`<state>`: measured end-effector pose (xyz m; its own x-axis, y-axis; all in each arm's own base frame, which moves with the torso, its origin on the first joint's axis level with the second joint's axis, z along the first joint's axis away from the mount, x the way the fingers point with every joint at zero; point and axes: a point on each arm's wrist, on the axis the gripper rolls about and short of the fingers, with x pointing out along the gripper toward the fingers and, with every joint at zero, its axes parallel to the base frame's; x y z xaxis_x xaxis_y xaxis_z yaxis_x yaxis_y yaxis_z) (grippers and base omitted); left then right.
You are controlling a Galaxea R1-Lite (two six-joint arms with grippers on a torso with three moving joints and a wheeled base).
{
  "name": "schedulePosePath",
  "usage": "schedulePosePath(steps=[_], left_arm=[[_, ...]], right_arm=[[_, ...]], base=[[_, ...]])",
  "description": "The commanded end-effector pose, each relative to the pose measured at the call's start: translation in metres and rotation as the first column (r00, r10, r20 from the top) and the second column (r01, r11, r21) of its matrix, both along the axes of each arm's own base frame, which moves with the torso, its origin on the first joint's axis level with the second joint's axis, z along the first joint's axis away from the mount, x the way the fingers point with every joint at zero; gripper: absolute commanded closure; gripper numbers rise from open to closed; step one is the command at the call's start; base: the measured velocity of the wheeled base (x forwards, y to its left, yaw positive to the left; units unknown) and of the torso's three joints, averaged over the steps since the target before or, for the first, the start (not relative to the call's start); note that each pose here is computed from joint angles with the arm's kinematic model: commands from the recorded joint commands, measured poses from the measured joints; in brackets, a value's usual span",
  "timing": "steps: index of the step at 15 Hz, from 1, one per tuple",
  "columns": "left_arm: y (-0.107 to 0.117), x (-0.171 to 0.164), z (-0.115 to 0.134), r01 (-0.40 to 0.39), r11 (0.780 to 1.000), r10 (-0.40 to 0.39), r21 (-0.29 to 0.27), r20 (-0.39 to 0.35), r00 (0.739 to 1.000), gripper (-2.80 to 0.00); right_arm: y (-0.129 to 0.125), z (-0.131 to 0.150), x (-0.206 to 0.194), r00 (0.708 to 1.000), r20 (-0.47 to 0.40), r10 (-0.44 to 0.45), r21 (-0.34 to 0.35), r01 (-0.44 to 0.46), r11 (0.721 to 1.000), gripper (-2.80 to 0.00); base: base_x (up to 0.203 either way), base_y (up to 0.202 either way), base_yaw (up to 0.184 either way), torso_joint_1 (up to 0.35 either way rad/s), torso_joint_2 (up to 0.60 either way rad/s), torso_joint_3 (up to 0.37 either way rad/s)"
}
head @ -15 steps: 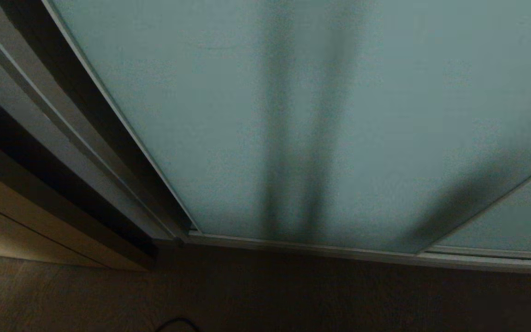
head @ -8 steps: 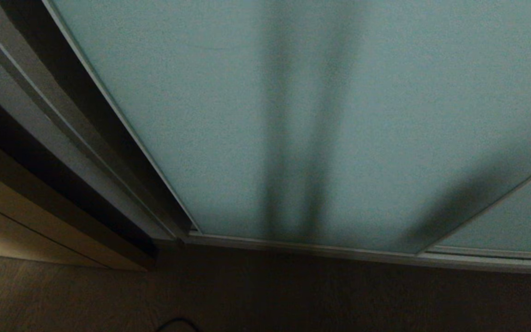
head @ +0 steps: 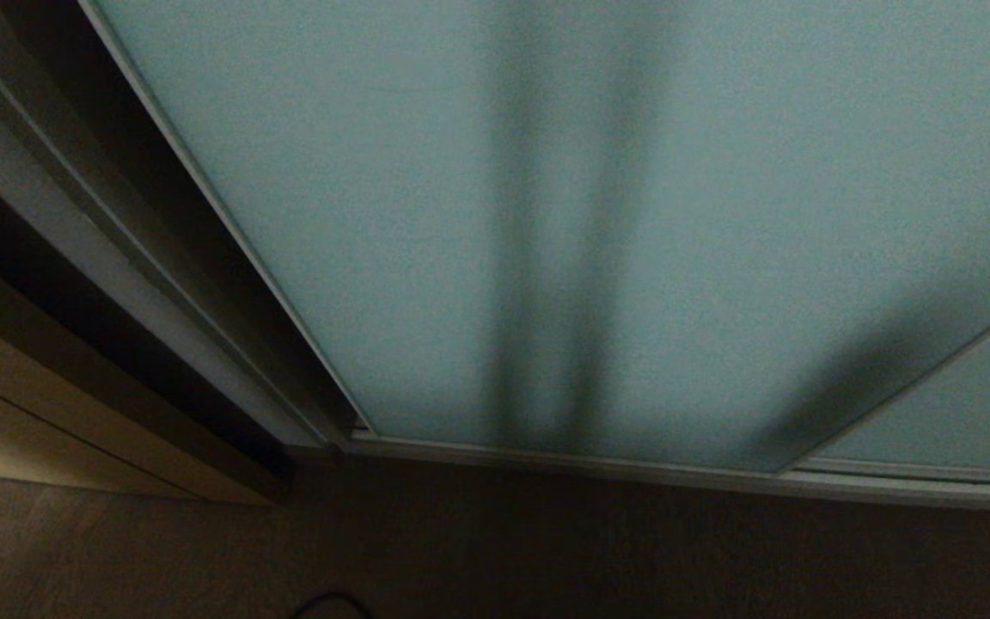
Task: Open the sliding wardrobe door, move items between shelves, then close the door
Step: Open the door
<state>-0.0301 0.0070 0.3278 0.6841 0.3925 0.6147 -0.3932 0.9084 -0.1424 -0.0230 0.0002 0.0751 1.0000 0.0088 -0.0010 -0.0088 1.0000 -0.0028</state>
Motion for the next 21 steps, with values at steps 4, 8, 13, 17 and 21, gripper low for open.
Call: schedulePosePath(steps=[4,8,13,17,21], left_arm=[[0.005,0.099,0.033,-0.031,0.999,0.035,-0.027,0.129,0.991,0.0],[0.005,0.139,0.036,0.055,0.998,-0.055,-0.001,0.127,0.99,0.0],[0.005,0.179,0.034,0.143,0.99,-0.144,0.021,0.063,0.988,0.0],[0.002,0.199,0.033,0.22,0.974,-0.221,0.048,0.025,0.975,0.0],[0.003,0.219,0.029,0.23,0.972,-0.229,0.04,-0.01,0.973,0.0]], right_arm=[[0.0,0.0,0.0,1.0,-0.002,0.0,0.0,0.0,1.0,0.0],[0.0,0.0,0.0,1.0,-0.002,0.0,0.0,0.0,1.0,0.0],[0.0,0.0,0.0,1.0,-0.002,0.0,0.0,0.0,1.0,0.0],[0.0,0.0,0.0,1.0,-0.002,0.0,0.0,0.0,1.0,0.0],[0.0,0.0,0.0,1.0,-0.002,0.0,0.0,0.0,1.0,0.0]], base=[[0.0,0.0,0.0,0.0,0.0,0.0],[0.0,0.0,0.0,0.0,0.0,0.0],[0.0,0.0,0.0,0.0,0.0,0.0],[0.0,0.0,0.0,0.0,0.0,0.0],[0.0,0.0,0.0,0.0,0.0,0.0]])
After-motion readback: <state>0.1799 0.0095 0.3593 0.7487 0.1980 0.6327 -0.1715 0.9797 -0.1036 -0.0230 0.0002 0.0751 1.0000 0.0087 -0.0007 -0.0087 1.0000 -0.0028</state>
